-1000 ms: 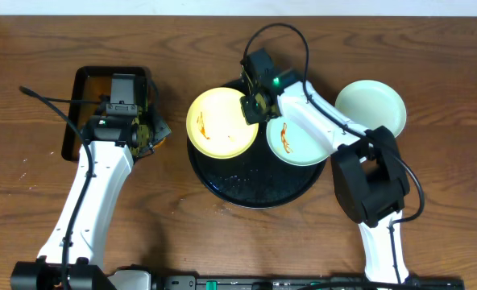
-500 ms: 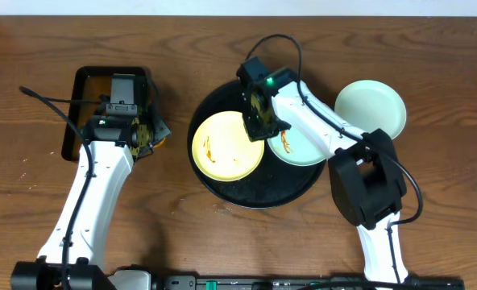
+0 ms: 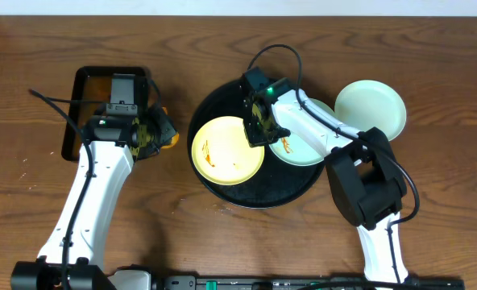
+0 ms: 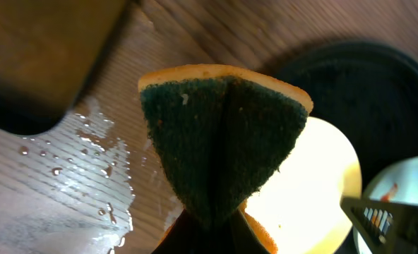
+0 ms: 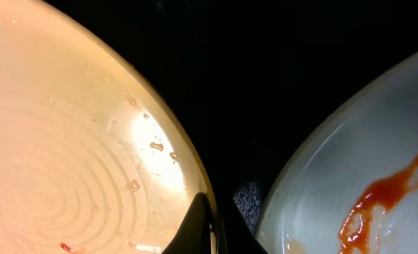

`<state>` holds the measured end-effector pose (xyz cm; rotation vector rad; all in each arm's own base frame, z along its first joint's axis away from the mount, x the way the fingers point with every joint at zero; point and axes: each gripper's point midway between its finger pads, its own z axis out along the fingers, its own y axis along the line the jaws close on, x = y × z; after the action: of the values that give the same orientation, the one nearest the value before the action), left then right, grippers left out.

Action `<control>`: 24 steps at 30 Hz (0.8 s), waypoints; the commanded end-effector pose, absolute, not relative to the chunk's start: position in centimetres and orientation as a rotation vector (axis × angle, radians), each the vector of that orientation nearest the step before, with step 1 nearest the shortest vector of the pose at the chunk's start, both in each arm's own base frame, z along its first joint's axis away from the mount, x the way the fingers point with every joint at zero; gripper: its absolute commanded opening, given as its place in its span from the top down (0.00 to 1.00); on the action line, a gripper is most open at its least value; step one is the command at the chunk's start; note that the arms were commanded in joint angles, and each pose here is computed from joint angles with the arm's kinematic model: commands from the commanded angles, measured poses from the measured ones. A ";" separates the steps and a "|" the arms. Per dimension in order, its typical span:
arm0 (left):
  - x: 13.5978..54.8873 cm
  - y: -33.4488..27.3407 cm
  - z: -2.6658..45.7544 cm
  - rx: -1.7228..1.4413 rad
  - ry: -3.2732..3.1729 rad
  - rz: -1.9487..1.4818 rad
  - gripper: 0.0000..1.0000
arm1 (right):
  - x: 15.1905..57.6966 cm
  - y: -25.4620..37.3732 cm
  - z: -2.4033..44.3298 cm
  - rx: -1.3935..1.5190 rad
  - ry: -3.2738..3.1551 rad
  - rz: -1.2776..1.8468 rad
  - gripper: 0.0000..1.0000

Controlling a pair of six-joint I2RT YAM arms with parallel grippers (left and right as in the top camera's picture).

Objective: Clean dirty plates on tray and stack at the side
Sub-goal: 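Carry the sponge with the left gripper onto the yellow plate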

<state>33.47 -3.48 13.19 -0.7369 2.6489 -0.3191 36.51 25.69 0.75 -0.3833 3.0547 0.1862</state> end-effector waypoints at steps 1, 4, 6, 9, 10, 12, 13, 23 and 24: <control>33.1 -5.0 12.7 -0.677 2.693 -0.380 0.92 | 36.0 25.5 -0.6 -0.349 3.062 0.144 0.99; 33.2 -6.2 11.8 -0.637 2.725 -0.383 0.92 | 35.9 25.6 -1.2 -0.337 3.057 0.150 0.99; 33.2 -7.4 11.1 -0.599 2.753 -0.391 0.92 | 35.7 25.4 -1.3 -0.320 3.065 0.147 0.99; 33.4 -10.0 9.7 -0.510 2.796 -0.410 0.92 | 35.7 25.4 -1.3 -0.311 3.067 0.146 0.99; 33.5 -10.8 9.2 -0.478 2.806 -0.414 0.92 | 35.7 25.4 -1.3 -0.311 3.067 0.146 0.99; 33.6 -12.3 8.5 -0.424 2.818 -0.421 0.92 | 35.7 25.4 -1.3 -0.312 3.068 0.145 0.99; 33.7 -12.9 8.1 -0.401 2.824 -0.424 0.92 | 35.7 25.4 -1.3 -0.312 3.068 0.145 0.99; 34.0 -13.5 3.8 -0.437 2.895 -0.333 0.92 | 35.6 25.3 -1.4 -0.293 3.073 0.143 0.99; 33.9 -13.6 3.3 -0.455 2.905 -0.331 0.92 | 35.6 25.4 -1.3 -0.290 3.073 0.144 0.99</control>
<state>34.17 -13.84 4.92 -0.4029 2.8773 -0.3713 36.83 25.90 0.65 -0.3192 3.0262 0.2145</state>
